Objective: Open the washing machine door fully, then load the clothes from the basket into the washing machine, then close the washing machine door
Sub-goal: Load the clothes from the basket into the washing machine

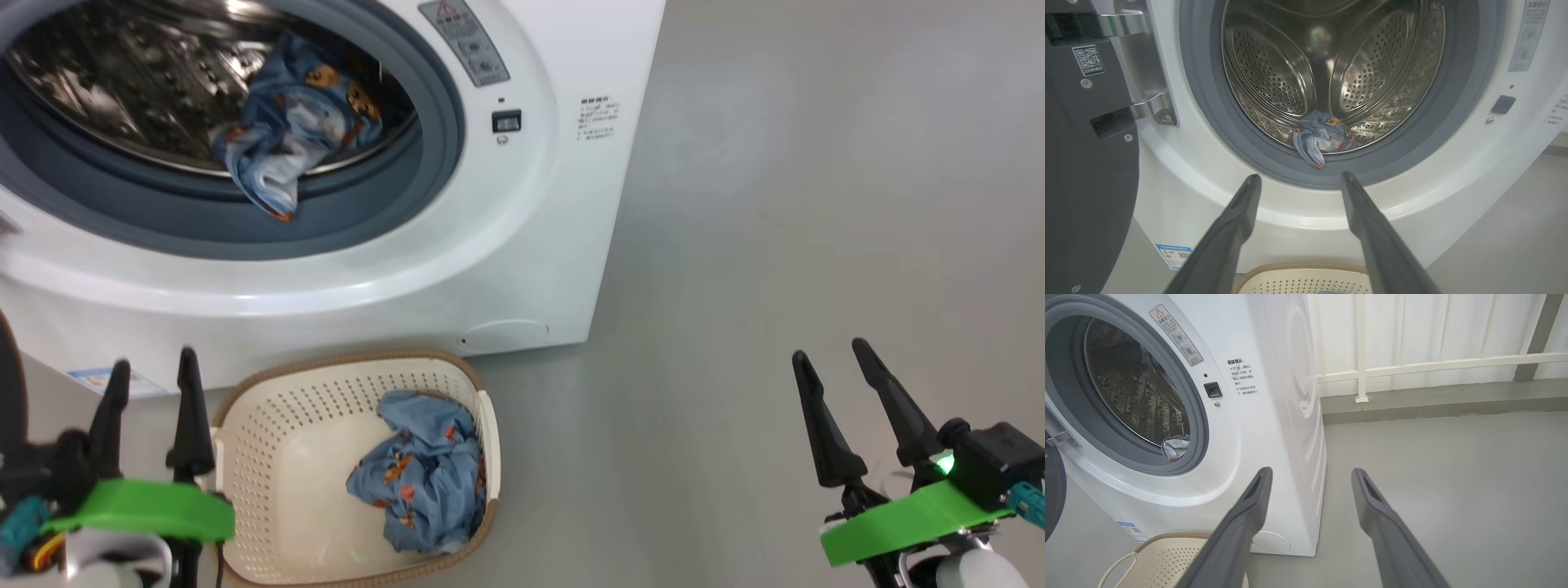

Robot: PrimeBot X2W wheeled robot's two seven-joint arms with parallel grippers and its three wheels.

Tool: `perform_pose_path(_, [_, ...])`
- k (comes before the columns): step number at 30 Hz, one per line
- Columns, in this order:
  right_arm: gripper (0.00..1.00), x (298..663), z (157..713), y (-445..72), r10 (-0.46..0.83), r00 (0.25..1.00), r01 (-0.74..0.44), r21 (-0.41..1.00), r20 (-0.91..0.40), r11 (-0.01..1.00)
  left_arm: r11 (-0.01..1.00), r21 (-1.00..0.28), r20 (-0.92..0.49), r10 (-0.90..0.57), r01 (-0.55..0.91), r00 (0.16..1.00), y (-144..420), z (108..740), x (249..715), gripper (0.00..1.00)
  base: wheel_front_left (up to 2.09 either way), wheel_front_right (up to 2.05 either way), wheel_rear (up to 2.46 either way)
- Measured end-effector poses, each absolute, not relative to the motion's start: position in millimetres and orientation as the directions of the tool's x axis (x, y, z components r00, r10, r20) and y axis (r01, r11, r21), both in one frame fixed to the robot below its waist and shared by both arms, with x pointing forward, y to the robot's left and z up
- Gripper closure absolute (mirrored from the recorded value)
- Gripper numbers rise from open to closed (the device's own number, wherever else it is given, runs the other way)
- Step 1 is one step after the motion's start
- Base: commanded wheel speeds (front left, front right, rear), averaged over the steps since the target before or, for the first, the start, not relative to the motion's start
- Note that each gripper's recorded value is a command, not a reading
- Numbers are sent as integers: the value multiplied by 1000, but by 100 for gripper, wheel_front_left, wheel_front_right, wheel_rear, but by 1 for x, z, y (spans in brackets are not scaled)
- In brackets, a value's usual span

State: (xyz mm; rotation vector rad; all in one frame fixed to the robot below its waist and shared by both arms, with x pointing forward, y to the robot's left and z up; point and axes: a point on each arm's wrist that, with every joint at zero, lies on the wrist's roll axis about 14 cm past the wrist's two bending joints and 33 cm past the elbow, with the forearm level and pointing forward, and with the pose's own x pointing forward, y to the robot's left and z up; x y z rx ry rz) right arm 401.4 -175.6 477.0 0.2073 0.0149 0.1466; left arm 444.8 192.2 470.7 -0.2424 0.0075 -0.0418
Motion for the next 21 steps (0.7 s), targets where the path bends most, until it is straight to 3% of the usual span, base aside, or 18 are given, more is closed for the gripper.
perform_pose_path(21, [0,368,488,-190,107,994,-109,197,19,974,973,-230,18,6,-1,1000,207,482,386,0,0,0,0])
